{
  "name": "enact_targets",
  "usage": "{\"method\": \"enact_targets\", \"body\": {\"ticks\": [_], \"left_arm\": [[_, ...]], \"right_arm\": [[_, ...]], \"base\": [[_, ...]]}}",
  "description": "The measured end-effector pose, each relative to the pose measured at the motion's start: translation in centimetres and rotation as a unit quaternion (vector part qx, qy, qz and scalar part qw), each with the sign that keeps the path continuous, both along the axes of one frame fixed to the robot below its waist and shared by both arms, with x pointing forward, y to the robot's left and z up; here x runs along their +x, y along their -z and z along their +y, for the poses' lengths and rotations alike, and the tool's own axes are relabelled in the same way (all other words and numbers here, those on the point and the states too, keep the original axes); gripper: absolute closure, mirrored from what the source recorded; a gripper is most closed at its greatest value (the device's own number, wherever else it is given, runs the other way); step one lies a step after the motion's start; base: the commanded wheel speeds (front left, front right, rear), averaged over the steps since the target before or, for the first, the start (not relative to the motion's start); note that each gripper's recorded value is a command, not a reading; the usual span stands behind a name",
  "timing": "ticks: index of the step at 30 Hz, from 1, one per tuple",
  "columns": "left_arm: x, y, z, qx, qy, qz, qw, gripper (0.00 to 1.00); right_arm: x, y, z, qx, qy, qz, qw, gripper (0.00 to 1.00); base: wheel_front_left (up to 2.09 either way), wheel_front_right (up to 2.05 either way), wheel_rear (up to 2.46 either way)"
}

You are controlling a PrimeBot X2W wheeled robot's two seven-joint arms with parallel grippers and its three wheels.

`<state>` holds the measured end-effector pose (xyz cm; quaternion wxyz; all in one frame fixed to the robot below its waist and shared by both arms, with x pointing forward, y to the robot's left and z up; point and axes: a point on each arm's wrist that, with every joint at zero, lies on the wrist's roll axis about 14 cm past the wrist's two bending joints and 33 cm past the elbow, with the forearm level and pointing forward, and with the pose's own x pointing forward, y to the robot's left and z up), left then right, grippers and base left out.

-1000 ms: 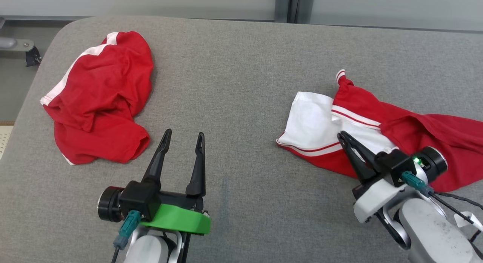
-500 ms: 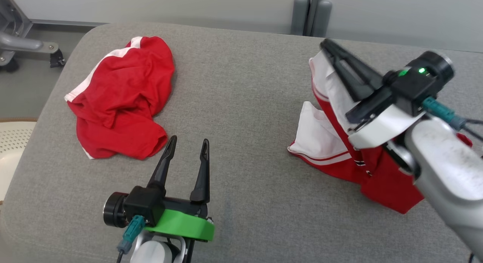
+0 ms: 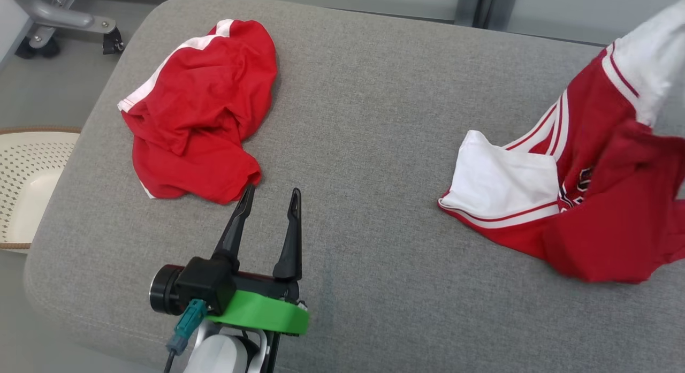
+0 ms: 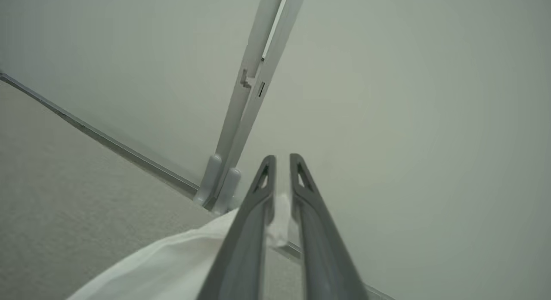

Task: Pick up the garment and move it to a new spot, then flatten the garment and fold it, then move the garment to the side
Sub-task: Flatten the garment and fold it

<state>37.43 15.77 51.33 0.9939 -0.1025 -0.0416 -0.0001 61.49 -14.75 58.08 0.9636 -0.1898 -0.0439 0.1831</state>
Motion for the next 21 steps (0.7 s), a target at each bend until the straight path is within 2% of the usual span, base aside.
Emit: {"method": "enact_targets", "body": {"ticks": [3, 11, 17, 21], "left_arm": [[0.5, 0.1, 0.1, 0.002, -0.001, 0.001, 1.0, 0.0], [1.7, -0.4, -1.0, 0.004, 0.019, -0.012, 1.0, 0.0], [3.1, -1.9, -2.5, 0.001, 0.043, -0.037, 0.998, 0.0], [3.8, -2.6, -3.7, -0.018, 0.059, -0.048, 0.997, 0.0]], "right_arm": [[0.8, 0.9, -1.8, 0.004, 0.036, 0.009, 0.999, 0.0], [-1.1, 0.3, -1.1, 0.031, 0.026, -0.015, 0.999, 0.0], [-5.0, -0.7, -0.4, 0.08, 0.004, -0.045, 0.996, 0.0], [-8.8, 0.4, -1.8, 0.119, 0.02, -0.045, 0.992, 0.0]], "base": [[0.0, 0.0, 0.0], [0.0, 0.0, 0.0], [0.0, 0.0, 0.0], [0.0, 0.0, 0.0]]}}
